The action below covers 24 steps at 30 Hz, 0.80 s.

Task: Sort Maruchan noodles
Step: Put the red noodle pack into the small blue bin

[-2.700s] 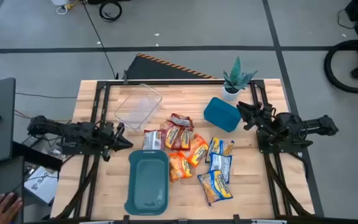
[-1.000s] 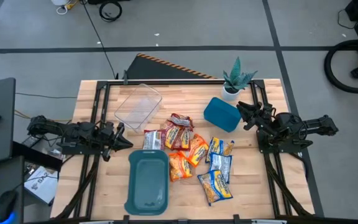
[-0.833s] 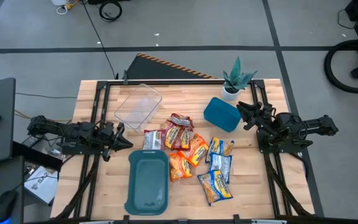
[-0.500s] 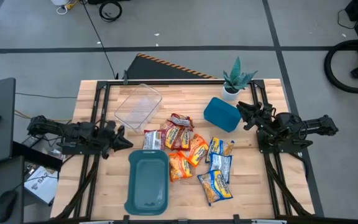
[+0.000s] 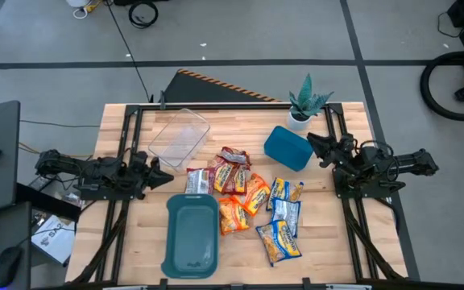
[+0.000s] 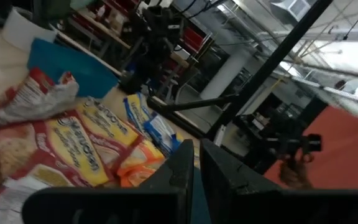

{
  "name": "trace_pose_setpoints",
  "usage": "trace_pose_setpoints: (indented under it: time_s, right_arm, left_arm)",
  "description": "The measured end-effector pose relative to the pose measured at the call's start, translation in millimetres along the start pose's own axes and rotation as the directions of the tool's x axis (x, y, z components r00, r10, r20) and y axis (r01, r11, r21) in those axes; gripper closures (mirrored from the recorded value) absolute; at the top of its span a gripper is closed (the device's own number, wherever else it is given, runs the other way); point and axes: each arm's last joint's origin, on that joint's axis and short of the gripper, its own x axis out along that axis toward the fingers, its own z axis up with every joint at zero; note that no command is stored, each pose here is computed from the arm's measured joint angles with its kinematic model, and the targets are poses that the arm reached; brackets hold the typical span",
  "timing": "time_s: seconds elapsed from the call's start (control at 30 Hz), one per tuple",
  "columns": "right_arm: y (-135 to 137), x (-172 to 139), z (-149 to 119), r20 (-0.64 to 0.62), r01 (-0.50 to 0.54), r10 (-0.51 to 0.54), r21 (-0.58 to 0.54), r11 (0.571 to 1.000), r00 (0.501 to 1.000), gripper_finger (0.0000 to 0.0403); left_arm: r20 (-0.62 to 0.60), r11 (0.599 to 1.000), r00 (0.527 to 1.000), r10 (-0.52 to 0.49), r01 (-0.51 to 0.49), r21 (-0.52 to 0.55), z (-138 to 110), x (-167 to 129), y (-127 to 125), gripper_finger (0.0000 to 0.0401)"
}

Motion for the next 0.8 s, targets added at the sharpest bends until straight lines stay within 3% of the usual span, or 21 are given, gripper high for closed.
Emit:
trace_pose_setpoints:
  time_s: [0.23,0.4,0.5,0.63,0.8]
  right_arm:
    - [5.9,-0.3,7.0,0.035,-0.109,0.109,0.019,0.994,0.993,0.0251]
    - [10.1,-1.2,12.7,0.071,-0.186,0.184,0.018,0.982,0.980,0.0251]
    - [10.1,-1.2,13.3,0.078,-0.181,0.180,0.011,0.983,0.981,0.0251]
    - [14.1,3.2,12.4,-0.009,-0.200,0.200,-0.038,0.979,0.980,0.0251]
    - [24.4,18.2,18.0,-0.123,-0.133,0.113,-0.170,0.976,0.986,0.0251]
  left_arm:
    - [0.055,0.998,0.997,0.059,-0.061,0.035,2.1,-0.1,1.3,0.0367]
    - [0.101,0.980,0.995,0.021,-0.041,0.194,6.7,-0.4,-2.4,0.0367]
    - [0.148,0.968,0.989,-0.012,-0.026,0.249,11.4,-0.9,-5.7,0.0367]
    - [0.179,0.945,0.983,-0.030,-0.030,0.326,14.3,-1.5,-7.7,0.0367]
    - [0.184,0.920,0.982,-0.029,-0.045,0.388,14.8,-1.5,-7.6,0.0367]
